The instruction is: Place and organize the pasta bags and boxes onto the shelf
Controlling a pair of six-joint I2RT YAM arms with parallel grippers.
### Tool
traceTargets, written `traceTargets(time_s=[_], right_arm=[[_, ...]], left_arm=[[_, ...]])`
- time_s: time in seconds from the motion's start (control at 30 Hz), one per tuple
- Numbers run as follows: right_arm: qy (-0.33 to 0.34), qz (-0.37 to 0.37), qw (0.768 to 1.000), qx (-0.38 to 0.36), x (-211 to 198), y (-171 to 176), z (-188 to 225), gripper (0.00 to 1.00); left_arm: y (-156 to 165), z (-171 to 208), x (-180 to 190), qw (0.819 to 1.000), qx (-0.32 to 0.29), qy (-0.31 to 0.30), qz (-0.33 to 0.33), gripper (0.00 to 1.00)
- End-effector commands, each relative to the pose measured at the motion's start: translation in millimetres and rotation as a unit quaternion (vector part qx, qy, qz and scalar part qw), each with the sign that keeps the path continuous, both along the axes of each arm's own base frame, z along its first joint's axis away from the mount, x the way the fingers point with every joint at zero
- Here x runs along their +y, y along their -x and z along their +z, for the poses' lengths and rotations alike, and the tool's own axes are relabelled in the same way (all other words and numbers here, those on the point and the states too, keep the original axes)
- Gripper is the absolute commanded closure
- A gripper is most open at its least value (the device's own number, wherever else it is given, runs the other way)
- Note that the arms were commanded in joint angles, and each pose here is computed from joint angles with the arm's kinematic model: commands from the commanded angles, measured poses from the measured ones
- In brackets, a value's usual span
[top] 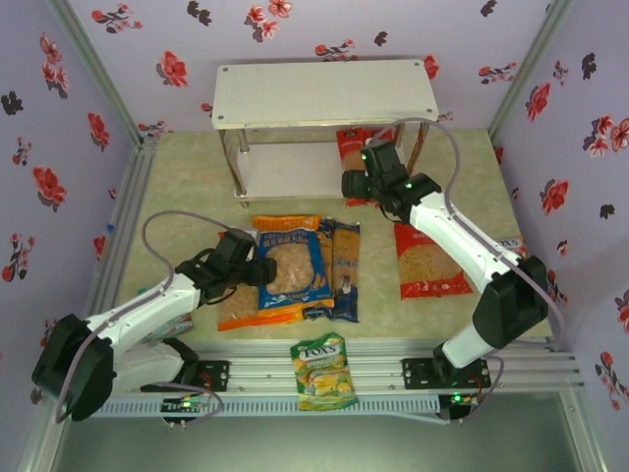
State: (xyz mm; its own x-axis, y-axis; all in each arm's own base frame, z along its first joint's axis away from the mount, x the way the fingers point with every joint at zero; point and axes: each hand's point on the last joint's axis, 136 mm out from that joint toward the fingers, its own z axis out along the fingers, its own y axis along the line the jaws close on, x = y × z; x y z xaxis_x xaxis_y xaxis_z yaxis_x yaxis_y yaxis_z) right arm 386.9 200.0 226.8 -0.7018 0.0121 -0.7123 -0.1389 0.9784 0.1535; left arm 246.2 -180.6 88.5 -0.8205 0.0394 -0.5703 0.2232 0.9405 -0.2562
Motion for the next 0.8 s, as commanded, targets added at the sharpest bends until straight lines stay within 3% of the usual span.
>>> traceTargets(time_s=[0.0,0.13,0.27,0.37,0.43,0.5,0.77], right_arm=[[0.030,-0.004,0.999,0.014,-13.5,19.3,-8.8,0.26],[0.033,-0.009,0.999,0.016,-21.2,30.6,-11.2,0.26],[0.041,-0.017,0.999,0.012,-29.5,36.7,-10.3,0.25],[0.042,-0.022,0.999,0.009,-33.4,38.8,-9.1,0.25],[0.041,-0.022,0.999,0.008,-33.9,39.8,-8.5,0.25],[0.039,-0.022,0.999,0.008,-33.9,39.5,-7.9,0.25],[0.039,-0.022,0.999,0.004,-34.7,40.5,-5.6,0.25]], left_arm=[[-6.2,2.2,-13.4,0.999,-0.003,0.043,-0.001,0.31],[-10.0,-0.3,-18.2,0.998,-0.003,0.062,-0.004,0.43],[-11.5,-7.7,-21.0,0.997,0.010,0.074,-0.005,0.46],[-11.6,-13.9,-23.0,0.996,0.020,0.086,-0.005,0.56],[-12.4,-17.5,-24.4,0.995,0.027,0.093,-0.006,0.70],[-12.4,-21.2,-23.5,0.995,0.034,0.093,-0.003,1.00],[-19.8,-6.0,-0.5,0.997,0.019,0.074,0.027,1.00]])
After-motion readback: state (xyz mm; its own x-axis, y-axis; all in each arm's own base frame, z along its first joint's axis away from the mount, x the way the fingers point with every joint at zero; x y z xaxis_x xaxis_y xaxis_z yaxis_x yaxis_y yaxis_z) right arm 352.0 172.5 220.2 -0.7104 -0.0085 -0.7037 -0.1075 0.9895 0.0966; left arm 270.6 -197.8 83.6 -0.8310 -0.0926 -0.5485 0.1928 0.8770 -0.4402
